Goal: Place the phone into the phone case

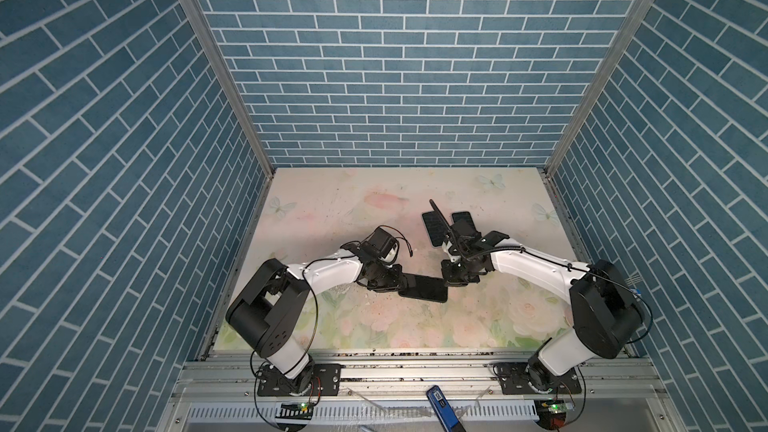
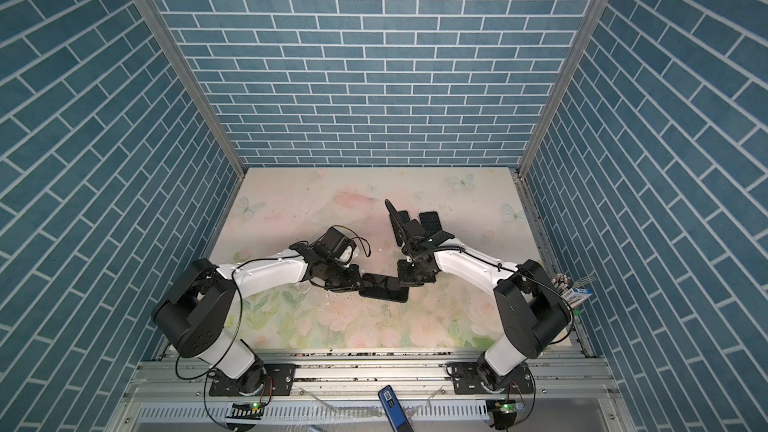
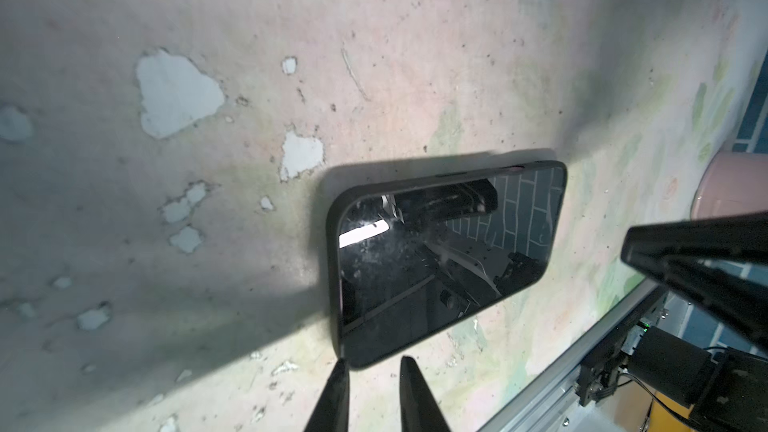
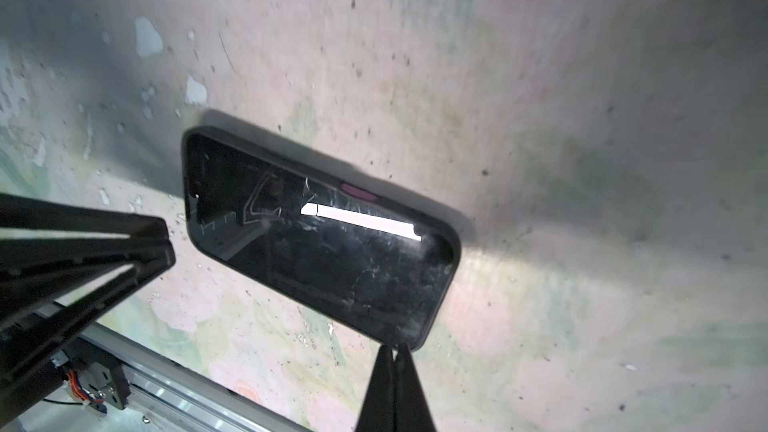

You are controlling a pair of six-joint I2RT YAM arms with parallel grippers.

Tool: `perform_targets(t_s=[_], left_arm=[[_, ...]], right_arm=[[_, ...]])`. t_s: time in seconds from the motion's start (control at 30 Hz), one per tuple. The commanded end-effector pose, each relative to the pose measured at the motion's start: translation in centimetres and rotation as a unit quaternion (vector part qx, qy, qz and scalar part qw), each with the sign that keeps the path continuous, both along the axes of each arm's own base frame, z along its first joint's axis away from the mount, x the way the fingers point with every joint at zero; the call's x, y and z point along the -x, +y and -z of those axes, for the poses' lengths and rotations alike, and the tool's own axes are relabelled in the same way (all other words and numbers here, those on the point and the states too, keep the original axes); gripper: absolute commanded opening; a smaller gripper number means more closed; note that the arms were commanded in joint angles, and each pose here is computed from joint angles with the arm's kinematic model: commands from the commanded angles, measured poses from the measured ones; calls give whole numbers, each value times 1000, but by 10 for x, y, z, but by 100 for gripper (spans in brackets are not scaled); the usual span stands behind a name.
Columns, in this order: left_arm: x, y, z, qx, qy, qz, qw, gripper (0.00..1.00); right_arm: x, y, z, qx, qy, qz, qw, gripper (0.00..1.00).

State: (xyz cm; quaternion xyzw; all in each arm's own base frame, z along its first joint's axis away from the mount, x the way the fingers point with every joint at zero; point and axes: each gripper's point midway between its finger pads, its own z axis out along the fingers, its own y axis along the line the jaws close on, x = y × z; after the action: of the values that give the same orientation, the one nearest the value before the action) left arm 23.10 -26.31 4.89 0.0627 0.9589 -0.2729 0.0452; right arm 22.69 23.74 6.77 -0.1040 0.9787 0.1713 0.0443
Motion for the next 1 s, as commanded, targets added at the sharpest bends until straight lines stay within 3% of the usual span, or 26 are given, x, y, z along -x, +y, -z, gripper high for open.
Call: perform_targets(t_s=[0.0,0.3,0.53,0.97], left_arm=[[9,8,-3,-11,-1,1,1000,24],[30,15,-3,-12,-5,-14,1000,25],[41,-1,10,-2,-17,-17,1000,25],[44,-3,43,1,-40,-44,998,25]], right_arm=[[-6,-10,-2,17,-3,-22,1000,2],[-34,1,17,-9,19,-27,999,4],[-30,9,37,-24,49,-26,998,5],[38,17,45,-38,58,-27,997,5]])
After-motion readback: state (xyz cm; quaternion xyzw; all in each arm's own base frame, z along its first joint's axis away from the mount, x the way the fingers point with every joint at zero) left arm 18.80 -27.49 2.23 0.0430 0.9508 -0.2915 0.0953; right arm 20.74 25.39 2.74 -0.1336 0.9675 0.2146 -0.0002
